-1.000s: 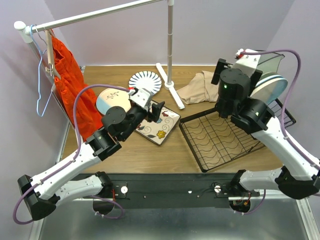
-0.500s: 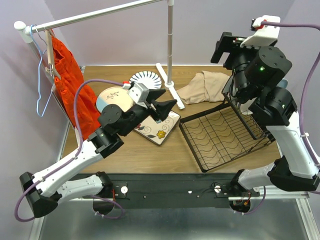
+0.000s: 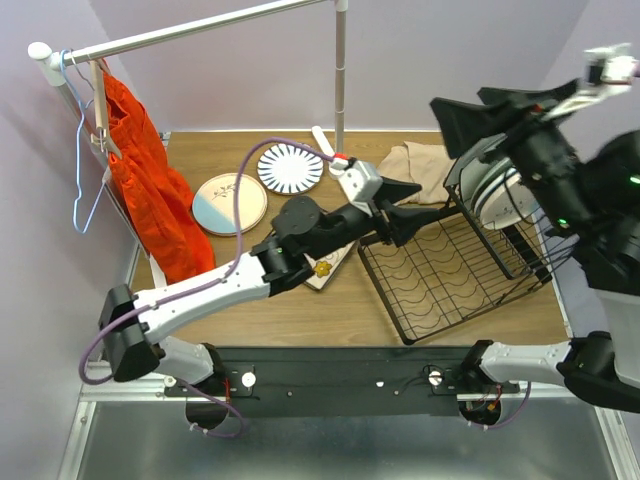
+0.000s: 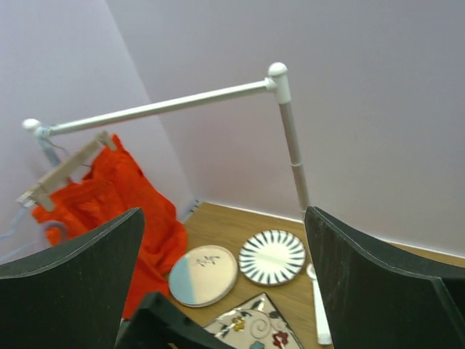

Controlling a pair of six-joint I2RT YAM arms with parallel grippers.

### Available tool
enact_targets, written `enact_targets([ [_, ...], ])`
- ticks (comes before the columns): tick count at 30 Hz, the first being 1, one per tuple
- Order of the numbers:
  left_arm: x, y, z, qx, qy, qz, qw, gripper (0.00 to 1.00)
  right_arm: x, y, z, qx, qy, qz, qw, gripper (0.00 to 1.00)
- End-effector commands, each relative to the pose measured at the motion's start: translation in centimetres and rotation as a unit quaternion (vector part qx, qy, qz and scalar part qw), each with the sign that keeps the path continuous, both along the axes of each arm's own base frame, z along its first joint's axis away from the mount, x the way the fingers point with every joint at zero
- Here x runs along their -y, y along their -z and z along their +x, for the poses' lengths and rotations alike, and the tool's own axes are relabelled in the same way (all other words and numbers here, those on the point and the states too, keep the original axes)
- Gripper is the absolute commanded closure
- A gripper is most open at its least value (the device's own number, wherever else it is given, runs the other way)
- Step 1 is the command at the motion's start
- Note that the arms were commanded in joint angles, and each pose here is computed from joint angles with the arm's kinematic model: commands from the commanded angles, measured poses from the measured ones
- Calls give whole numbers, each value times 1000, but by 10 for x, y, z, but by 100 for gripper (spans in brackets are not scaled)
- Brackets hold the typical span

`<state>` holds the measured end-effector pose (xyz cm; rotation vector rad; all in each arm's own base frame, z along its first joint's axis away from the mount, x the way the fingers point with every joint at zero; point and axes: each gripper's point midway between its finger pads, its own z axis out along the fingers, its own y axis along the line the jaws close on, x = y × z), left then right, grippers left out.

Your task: Unload the plates from the dish rack

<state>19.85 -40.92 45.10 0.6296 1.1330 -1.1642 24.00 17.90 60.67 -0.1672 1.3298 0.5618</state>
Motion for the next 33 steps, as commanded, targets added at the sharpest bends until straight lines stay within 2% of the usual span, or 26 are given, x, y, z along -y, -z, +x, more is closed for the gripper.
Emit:
enact_targets([
  [1,26,-13,3,22,-9,-34,999,36,3,-20,-43,19,-86,48,995,0],
  [6,74,10,17,8,-2,-15,1000,39,36,-42,-76,54,-96,91,990,0],
  [7,79,0,16,12,1,-25,1000,40,37,-38,-76,53,-96,91,990,0],
  [8,91,13,22,5,-2,-14,1000,40,39,-36,-78,52,-95,93,990,0],
  [11,106,4,26,4,-4,-23,1000,43,56,-33,-86,60,-83,116,988,0],
  [12,115,15,31,-2,-8,-14,1000,43,60,-35,-90,68,-84,122,987,0],
  [18,137,20,39,13,-21,-2,1000,44,73,-30,-102,79,-85,128,985,0],
  [20,141,20,43,14,-28,-3,999,48,78,-29,-106,81,-84,132,984,0],
  [33,179,56,51,26,-51,30,998,52,84,-19,-104,80,-70,144,984,0],
])
